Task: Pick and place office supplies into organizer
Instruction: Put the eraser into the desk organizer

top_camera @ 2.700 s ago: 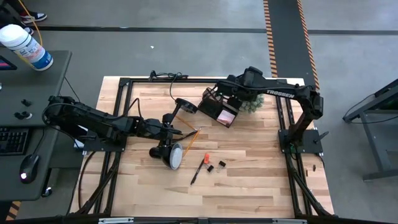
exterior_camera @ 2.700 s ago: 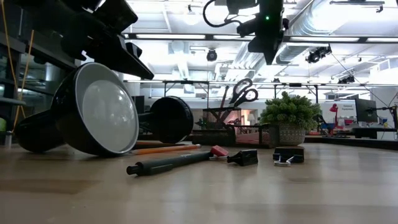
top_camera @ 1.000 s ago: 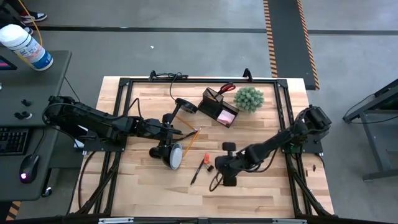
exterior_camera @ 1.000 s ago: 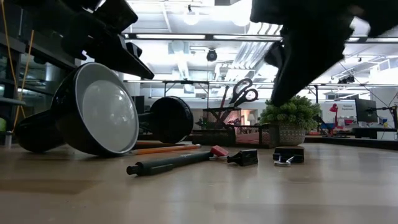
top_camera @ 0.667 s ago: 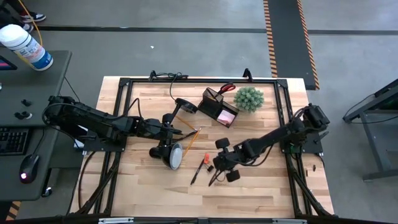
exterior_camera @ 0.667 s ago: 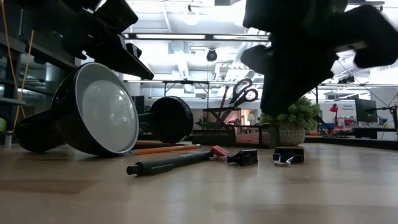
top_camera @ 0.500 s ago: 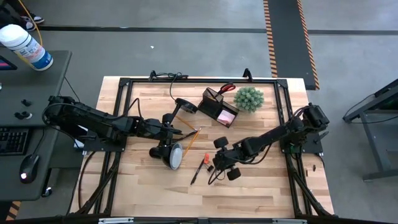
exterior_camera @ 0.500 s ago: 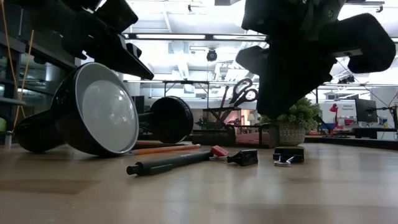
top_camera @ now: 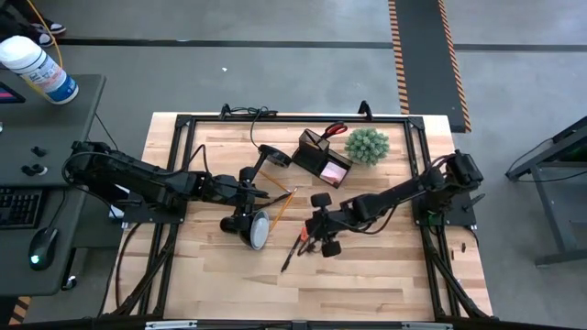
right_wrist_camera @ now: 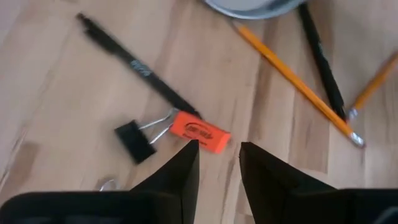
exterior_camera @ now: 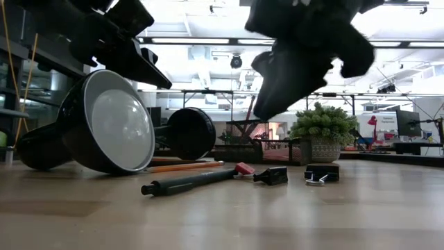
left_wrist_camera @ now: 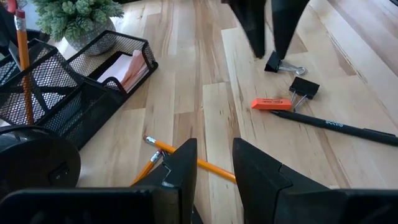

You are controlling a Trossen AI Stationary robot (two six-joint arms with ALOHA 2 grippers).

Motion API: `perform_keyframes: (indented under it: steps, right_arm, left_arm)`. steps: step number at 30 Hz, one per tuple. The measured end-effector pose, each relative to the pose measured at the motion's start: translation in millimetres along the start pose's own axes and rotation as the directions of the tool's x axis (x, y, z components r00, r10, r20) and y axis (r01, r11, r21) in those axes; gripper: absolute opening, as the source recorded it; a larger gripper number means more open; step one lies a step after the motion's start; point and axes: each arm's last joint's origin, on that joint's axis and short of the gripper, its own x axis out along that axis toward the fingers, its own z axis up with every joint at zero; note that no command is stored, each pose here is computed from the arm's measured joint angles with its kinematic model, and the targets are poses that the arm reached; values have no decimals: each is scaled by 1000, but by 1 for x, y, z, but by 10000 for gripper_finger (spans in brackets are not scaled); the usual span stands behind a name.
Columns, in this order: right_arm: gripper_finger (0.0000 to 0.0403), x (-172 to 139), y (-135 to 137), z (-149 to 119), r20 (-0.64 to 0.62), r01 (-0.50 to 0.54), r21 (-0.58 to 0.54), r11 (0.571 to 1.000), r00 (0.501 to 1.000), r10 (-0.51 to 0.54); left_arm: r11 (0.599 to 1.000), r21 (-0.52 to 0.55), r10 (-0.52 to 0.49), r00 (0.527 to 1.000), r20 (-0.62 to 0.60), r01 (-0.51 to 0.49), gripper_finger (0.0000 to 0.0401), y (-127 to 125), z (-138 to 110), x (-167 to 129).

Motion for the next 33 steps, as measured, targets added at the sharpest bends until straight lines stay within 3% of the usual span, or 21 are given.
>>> perform_keyframes:
  steps: [3, 7, 14, 19, 33]
  right_arm:
    - [102, 8, 5, -3, -17, -46, -121, 992, 999, 44]
    - [107, 18, 11, -3, -3, -67, -326, 943, 998, 70]
    - [115, 24, -14, 9, 25, -88, -334, 938, 994, 102]
    - [115, 36, -19, 7, -31, -168, -383, 908, 985, 170]
    - [115, 48, -39, 15, -107, -251, -436, 864, 968, 227]
  left_arm:
    - [1000, 6, 0, 1000, 2, 0, 92, 0, 0, 0]
    - [1000, 8, 1, 1000, 3, -1, 92, 0, 0, 0]
    - [1000, 2, 1, 1000, 0, -1, 92, 0, 0, 0]
    - [1000, 3, 0, 1000, -1, 0, 92, 0, 0, 0]
    - [1000, 6, -1, 1000, -8, 1, 92, 0, -1, 0]
